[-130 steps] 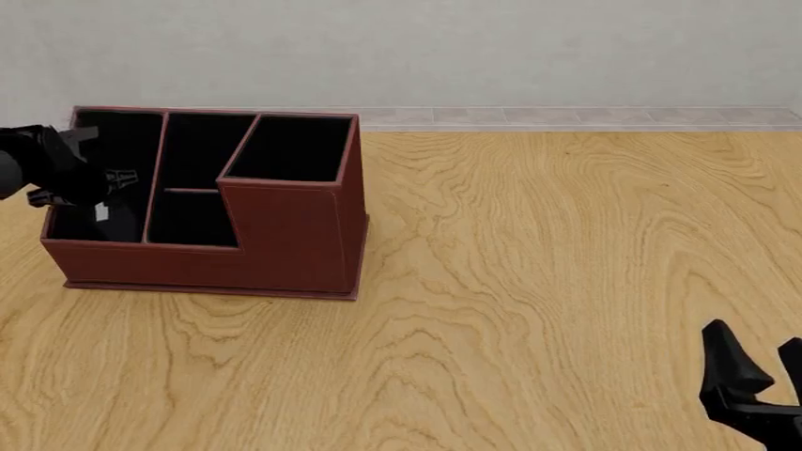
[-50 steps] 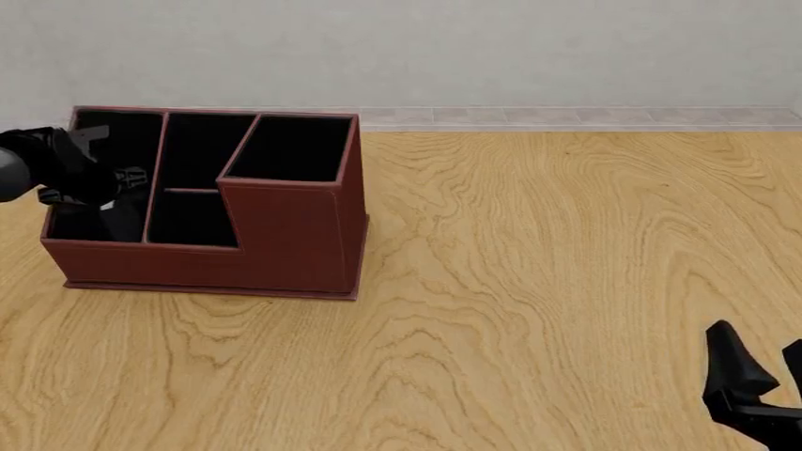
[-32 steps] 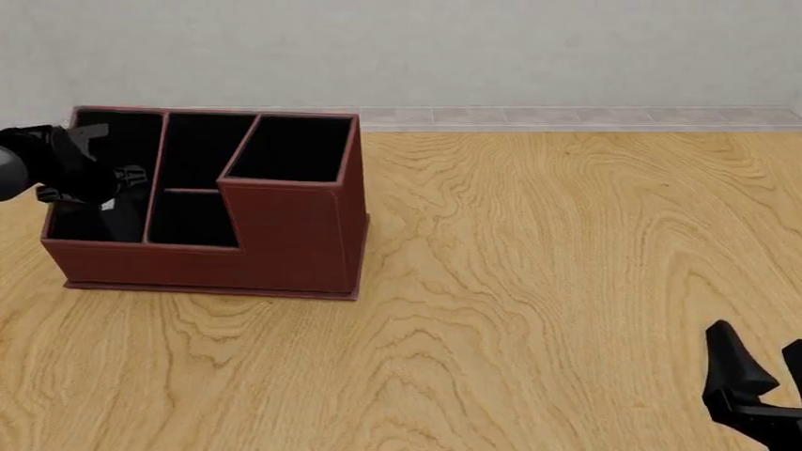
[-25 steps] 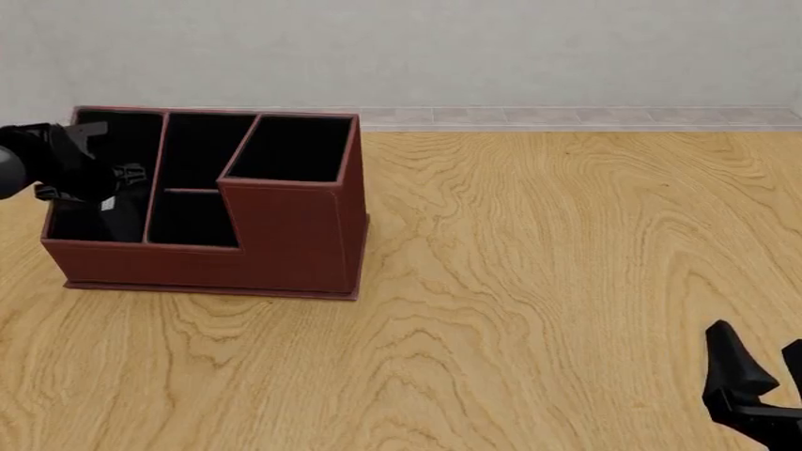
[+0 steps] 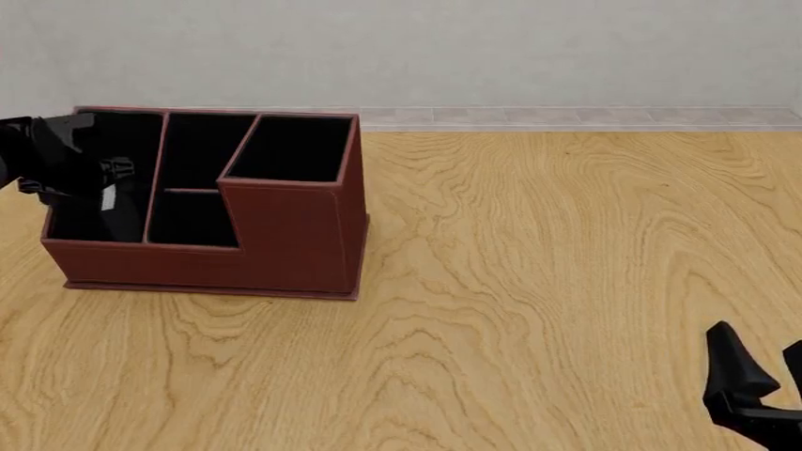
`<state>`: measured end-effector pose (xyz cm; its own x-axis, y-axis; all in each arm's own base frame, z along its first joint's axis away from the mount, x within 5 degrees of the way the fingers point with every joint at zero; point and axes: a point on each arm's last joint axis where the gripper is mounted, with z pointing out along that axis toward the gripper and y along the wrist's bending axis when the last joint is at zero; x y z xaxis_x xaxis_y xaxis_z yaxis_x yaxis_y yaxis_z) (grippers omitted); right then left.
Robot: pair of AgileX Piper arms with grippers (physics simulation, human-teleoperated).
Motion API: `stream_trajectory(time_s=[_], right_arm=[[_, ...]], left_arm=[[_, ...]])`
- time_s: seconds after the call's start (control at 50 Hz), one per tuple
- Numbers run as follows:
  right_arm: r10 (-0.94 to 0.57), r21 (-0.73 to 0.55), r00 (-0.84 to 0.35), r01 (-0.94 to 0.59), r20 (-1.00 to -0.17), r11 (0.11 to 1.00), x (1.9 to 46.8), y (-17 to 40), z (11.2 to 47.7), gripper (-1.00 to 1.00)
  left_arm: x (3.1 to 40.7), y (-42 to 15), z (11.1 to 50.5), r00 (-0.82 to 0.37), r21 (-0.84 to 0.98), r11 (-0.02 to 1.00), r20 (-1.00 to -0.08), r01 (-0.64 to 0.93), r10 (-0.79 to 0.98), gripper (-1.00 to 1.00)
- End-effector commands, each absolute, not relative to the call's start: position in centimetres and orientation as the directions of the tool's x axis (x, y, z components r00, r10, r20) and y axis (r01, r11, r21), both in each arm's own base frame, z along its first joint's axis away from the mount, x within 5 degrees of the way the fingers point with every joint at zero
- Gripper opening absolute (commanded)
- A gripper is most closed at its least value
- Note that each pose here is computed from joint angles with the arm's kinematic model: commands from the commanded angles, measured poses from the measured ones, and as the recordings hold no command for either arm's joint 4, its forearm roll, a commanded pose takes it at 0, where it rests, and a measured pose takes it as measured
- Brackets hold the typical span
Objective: Pick up the book and place it in the left compartment of the caddy.
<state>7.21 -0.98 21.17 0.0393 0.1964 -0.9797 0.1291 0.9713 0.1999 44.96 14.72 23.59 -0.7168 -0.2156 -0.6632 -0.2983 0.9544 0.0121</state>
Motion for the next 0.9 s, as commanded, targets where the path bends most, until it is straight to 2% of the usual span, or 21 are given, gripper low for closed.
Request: stream_trajectory(time_s=[0.02, 0.9], right_arm=[[0.198, 0.202, 0.043, 0.13, -0.979, 0.971, 7.2, -1.0, 21.2, 1.0], [0.203, 0.209, 0.056, 0.136, -0.978, 0.968, 6.8, -1.0, 21.2, 1.0]], left_arm=[[44.8, 14.4, 24.1, -0.714, 0.013, 0.957, -0.668, -0.291, -0.208, 1.0], [42.9, 13.4, 27.1, -0.693, 0.023, 0.961, -0.698, -0.274, -0.181, 1.0]])
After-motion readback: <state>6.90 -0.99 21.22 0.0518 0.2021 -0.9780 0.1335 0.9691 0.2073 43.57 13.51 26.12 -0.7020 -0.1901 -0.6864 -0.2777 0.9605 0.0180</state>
